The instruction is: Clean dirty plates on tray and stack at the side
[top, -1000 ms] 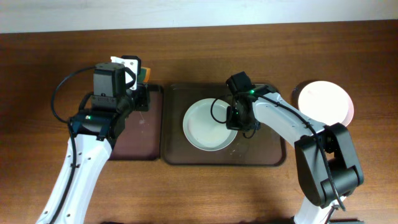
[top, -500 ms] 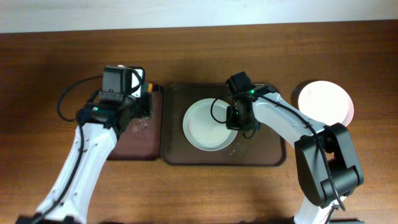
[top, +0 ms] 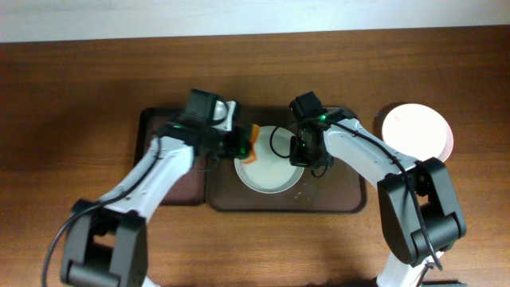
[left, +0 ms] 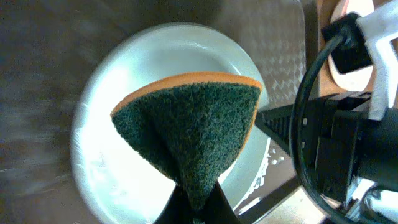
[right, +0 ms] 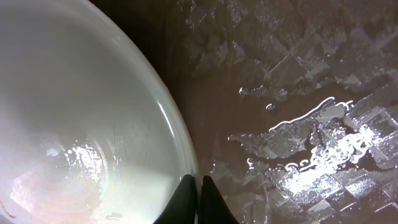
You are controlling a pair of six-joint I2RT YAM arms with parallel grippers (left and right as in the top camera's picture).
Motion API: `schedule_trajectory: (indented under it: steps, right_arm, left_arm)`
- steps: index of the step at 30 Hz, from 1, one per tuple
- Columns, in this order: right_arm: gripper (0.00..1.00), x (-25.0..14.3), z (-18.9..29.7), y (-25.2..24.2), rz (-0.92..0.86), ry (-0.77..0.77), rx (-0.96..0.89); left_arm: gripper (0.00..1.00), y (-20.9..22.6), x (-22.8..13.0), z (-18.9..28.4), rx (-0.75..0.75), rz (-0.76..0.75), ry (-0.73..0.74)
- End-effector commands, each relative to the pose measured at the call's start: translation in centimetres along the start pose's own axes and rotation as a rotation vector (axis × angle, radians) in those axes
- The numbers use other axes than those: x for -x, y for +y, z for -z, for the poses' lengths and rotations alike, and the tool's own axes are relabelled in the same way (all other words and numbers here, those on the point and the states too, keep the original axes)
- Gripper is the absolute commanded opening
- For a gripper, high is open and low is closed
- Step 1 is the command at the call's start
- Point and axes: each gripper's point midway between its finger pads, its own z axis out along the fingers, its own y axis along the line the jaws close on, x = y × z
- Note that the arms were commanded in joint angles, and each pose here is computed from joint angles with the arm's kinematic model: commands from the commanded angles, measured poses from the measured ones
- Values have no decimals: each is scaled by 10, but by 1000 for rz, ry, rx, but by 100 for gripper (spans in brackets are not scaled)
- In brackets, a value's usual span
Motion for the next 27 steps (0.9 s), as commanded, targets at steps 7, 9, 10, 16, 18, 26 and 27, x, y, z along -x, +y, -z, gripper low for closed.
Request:
schedule_trajectory:
  steps: [7, 9, 10, 16, 18, 26, 27]
  right_arm:
    - [4, -6, -8, -6, -3, 25, -24]
    - [4, -6, -8, -6, -3, 26, -24]
    - [4, -6, -8, -6, -3, 26, -25]
    - [4, -7, -8, -7, 0, 32, -28]
    - [4, -7, -8, -7, 0, 32, -28]
    - [12, -2, -8, -4, 1, 8, -16]
    - [12, -1, -8, -4, 1, 7, -15]
  left_arm:
    - [0, 9, -58, -75, 203, 154, 164]
    - [0, 41, -57, -66, 387, 146, 125]
    - [0, 51, -53, -62, 445, 137, 99]
    - [0, 20, 9, -33, 415, -52, -89]
    - [0, 12, 21, -7, 426, -68, -155]
    - [0, 125, 6, 88, 708, -30, -57]
    - [0, 133, -3, 84, 716, -37, -34]
